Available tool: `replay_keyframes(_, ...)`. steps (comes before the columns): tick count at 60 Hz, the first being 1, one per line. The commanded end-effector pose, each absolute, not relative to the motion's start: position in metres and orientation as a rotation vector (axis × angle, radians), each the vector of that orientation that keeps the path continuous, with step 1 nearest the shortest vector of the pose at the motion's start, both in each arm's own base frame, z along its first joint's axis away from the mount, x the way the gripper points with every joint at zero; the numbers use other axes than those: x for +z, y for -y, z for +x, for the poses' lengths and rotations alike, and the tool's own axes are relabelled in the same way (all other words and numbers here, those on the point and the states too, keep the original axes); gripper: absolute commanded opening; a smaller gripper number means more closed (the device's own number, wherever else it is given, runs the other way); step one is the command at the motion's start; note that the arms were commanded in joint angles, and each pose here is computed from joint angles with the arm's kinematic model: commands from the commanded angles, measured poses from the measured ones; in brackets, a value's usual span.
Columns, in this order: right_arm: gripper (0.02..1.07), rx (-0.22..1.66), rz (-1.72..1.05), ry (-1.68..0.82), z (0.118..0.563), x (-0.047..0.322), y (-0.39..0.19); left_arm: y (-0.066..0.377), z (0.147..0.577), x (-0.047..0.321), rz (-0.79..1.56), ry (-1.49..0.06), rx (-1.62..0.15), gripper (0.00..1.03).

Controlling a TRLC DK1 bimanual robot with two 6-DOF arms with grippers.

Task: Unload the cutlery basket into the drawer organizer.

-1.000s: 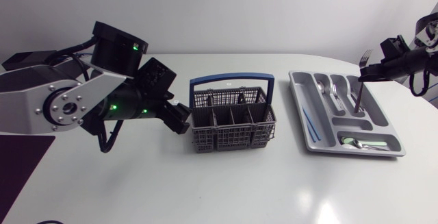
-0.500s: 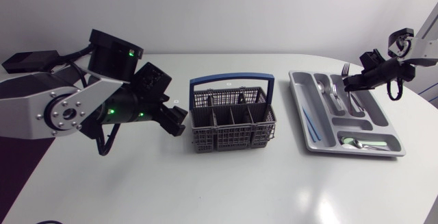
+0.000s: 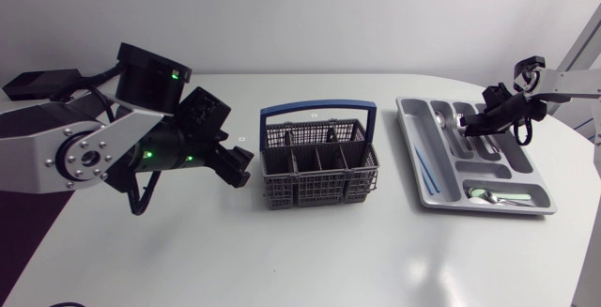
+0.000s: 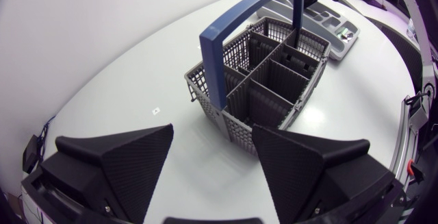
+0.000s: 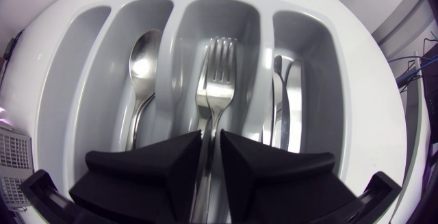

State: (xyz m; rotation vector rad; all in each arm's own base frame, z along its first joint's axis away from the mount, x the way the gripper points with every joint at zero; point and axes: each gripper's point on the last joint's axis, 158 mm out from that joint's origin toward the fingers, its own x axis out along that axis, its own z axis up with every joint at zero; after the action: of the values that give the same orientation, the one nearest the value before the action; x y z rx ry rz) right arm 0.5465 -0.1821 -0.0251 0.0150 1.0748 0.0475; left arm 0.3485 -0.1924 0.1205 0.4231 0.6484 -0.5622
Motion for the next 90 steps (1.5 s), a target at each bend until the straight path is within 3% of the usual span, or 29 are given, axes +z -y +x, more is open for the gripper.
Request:
replay_keyframes(1,0.70,0.029,0.017,-1.042,0.544,-0.003,0.181,0.185,0.345,0.112,0.436,-0.660,-0.556,0.80)
replay_keyframes(7,0.89,0.025,-0.011,-0.981,0.531,0.029,0.170,0.181,0.346,0.106,0.435,-0.677,-0.547,0.80)
replay_keyframes(23,0.89,0.172,-0.085,-0.883,0.470,0.082,0.074,0.179,0.355,0.078,0.443,-0.728,-0.538,0.80)
replay_keyframes(44,0.89,0.396,-0.151,-0.904,0.414,0.054,-0.052,0.180,0.366,0.047,0.442,-0.800,-0.549,0.81)
replay_keyframes(67,0.89,0.509,-0.193,-0.938,0.391,0.038,-0.123,0.193,0.374,0.036,0.447,-0.807,-0.571,0.81)
replay_keyframes(90,0.89,0.544,-0.224,-0.948,0.367,0.036,-0.151,0.170,0.376,0.030,0.452,-0.820,-0.549,0.81)
